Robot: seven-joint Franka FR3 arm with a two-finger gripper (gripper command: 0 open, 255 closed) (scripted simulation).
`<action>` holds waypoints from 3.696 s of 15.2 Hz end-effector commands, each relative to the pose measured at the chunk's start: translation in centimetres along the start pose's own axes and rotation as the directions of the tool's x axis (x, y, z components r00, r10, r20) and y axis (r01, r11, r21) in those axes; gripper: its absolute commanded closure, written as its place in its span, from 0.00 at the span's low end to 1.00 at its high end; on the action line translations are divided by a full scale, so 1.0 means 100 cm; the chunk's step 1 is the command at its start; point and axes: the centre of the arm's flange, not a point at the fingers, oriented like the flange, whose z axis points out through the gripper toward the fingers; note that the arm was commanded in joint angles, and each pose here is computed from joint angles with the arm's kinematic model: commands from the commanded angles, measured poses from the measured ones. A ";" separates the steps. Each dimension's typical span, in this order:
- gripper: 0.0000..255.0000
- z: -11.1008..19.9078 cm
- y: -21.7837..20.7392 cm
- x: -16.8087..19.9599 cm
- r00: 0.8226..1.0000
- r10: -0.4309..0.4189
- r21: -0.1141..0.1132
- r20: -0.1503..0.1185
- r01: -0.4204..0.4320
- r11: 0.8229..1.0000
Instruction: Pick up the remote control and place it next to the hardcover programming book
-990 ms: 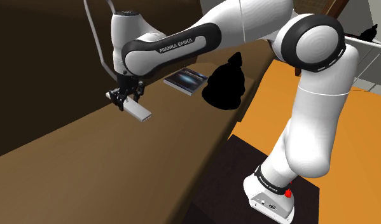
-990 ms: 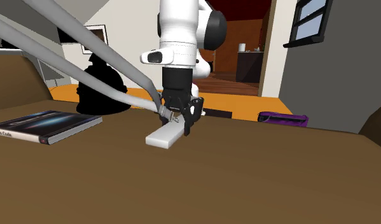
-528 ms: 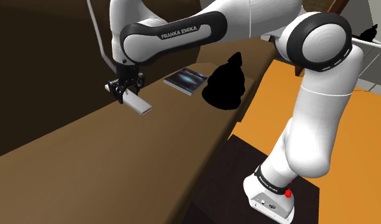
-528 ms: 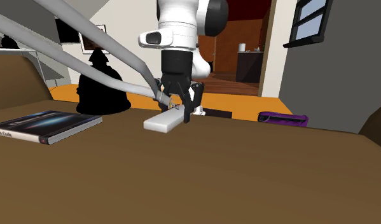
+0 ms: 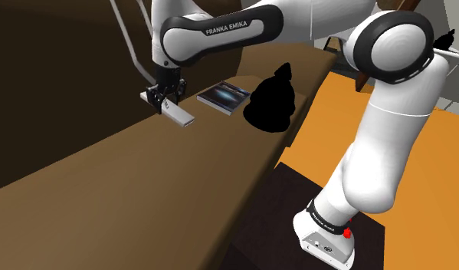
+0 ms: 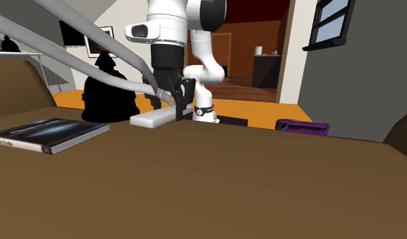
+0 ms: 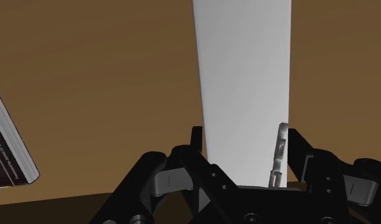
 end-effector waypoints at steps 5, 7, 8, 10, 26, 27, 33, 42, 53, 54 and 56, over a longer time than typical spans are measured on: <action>1.00 0.000 0.078 0.001 1.000 -0.001 0.000 -0.001 0.001 1.000; 1.00 0.000 0.104 0.002 1.000 -0.001 0.000 -0.001 0.001 1.000; 1.00 0.000 0.117 0.003 1.000 -0.001 0.000 -0.001 0.001 1.000; 1.00 0.000 0.144 0.004 1.000 -0.001 0.000 -0.001 0.001 1.000; 1.00 -0.001 0.355 0.013 1.000 -0.001 0.000 -0.001 0.001 1.000; 1.00 -0.002 0.368 0.014 1.000 -0.001 0.000 -0.001 0.001 1.000; 1.00 -0.002 0.447 0.018 1.000 -0.001 0.000 -0.001 0.001 1.000; 1.00 -0.003 0.566 0.023 1.000 -0.001 0.000 -0.001 0.001 1.000; 1.00 0.023 0.652 0.025 1.000 -0.001 0.000 -0.001 0.001 1.000; 1.00 0.029 0.652 0.025 1.000 -0.001 0.000 -0.001 0.001 1.000; 1.00 0.039 0.652 0.024 1.000 -0.001 0.000 -0.001 0.001 1.000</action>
